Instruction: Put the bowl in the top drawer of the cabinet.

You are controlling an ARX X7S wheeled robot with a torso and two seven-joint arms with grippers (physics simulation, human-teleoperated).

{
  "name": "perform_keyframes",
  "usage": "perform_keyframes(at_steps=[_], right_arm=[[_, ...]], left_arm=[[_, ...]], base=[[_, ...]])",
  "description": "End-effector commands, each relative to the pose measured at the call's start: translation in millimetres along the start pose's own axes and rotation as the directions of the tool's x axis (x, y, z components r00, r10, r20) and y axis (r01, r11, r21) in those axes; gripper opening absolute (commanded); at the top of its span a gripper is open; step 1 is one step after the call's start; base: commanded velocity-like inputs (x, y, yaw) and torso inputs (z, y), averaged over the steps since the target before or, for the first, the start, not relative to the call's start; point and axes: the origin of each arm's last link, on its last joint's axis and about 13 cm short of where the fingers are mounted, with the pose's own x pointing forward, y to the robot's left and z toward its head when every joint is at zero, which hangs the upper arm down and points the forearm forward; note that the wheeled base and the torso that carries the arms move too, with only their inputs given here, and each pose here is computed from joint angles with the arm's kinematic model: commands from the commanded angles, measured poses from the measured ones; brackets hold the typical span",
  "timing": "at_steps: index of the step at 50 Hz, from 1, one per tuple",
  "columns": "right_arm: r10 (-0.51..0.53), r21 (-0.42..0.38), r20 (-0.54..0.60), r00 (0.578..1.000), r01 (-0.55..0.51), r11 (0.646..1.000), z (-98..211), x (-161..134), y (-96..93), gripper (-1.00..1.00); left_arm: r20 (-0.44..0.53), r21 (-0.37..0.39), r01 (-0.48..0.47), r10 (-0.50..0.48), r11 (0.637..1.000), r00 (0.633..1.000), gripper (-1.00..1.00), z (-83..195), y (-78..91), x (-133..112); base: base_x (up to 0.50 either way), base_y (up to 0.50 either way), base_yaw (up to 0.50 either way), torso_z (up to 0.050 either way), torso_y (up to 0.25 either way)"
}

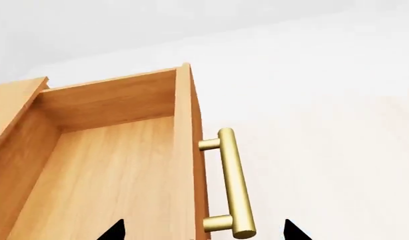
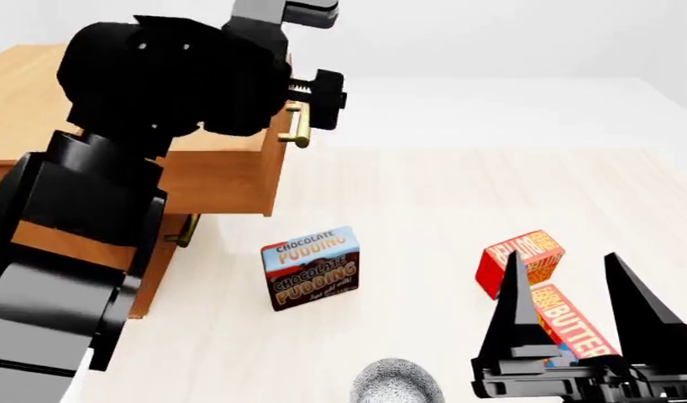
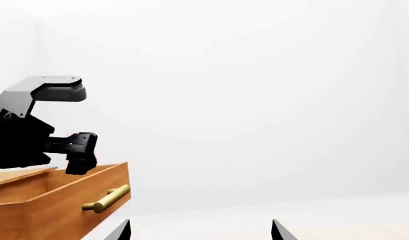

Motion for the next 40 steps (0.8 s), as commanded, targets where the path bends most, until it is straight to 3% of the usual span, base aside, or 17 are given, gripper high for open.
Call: perform_keyframes(at_steps=[1, 4, 11, 15, 23, 25, 32, 40], right_arm=[[0.006, -0.007, 0.001, 1.0, -0.006, 1.0, 2.6, 1.0, 1.7, 1.0], [0.008, -0.008, 0.002, 1.0, -0.008, 1.0, 3.0, 1.3, 2.3, 1.0], [0.009, -0.01, 0.006, 1.0, -0.009, 1.0, 4.6, 1.7, 2.4, 1.0], [0.01, -0.01, 0.008, 1.0, -0.01, 1.0, 5.2, 2.0, 2.3, 1.0], [0.012, -0.015, 0.005, 1.0, -0.011, 1.0, 5.5, 1.0, 2.7, 1.0], [0.012, -0.017, 0.005, 1.0, -0.012, 1.0, 5.9, 0.5, 3.1, 1.0], [0.015, -0.02, 0.006, 1.0, -0.015, 1.0, 6.5, -0.4, 4.6, 1.0], [0.016, -0.02, 0.011, 1.0, -0.016, 1.0, 8.0, -0.9, 5.0, 1.0]], left_arm=[[0.295, -0.003, -0.162, 0.156, 0.987, 0.943, 1.0, 5.5, 3.9, -16.2], [0.368, 0.001, -0.194, 0.18, 0.981, 0.912, 1.0, 6.2, 5.3, -24.0], [0.391, 0.08, -0.123, 0.082, 0.989, 0.917, 1.0, -7.2, 3.1, -53.1], [0.37, 0.132, -0.04, -0.012, 0.99, 0.929, 1.0, -22.7, 2.9, -74.8], [0.319, 0.144, 0.129, -0.17, 0.981, 0.933, 1.0, -44.5, 6.7, -107.7], [0.319, 0.188, 0.098, -0.155, 0.977, 0.935, 1.0, -52.5, 7.4, -114.8], [0.275, 0.28, 0.143, -0.222, 0.949, 0.936, 1.0, -80.5, 4.9, -138.9], [0.221, 0.308, 0.2, -0.274, 0.93, 0.936, 1.0, -104.3, 1.1, -146.1]], base=[[0.0, 0.0, 0.0, 0.0, 0.0], [0.0, 0.0, 0.0, 0.0, 0.0], [0.0, 0.0, 0.0, 0.0, 0.0], [0.0, 0.0, 0.0, 0.0, 0.0], [0.0, 0.0, 0.0, 0.0, 0.0], [0.0, 0.0, 0.0, 0.0, 0.0], [0.0, 0.0, 0.0, 0.0, 0.0], [0.0, 0.0, 0.0, 0.0, 0.0]])
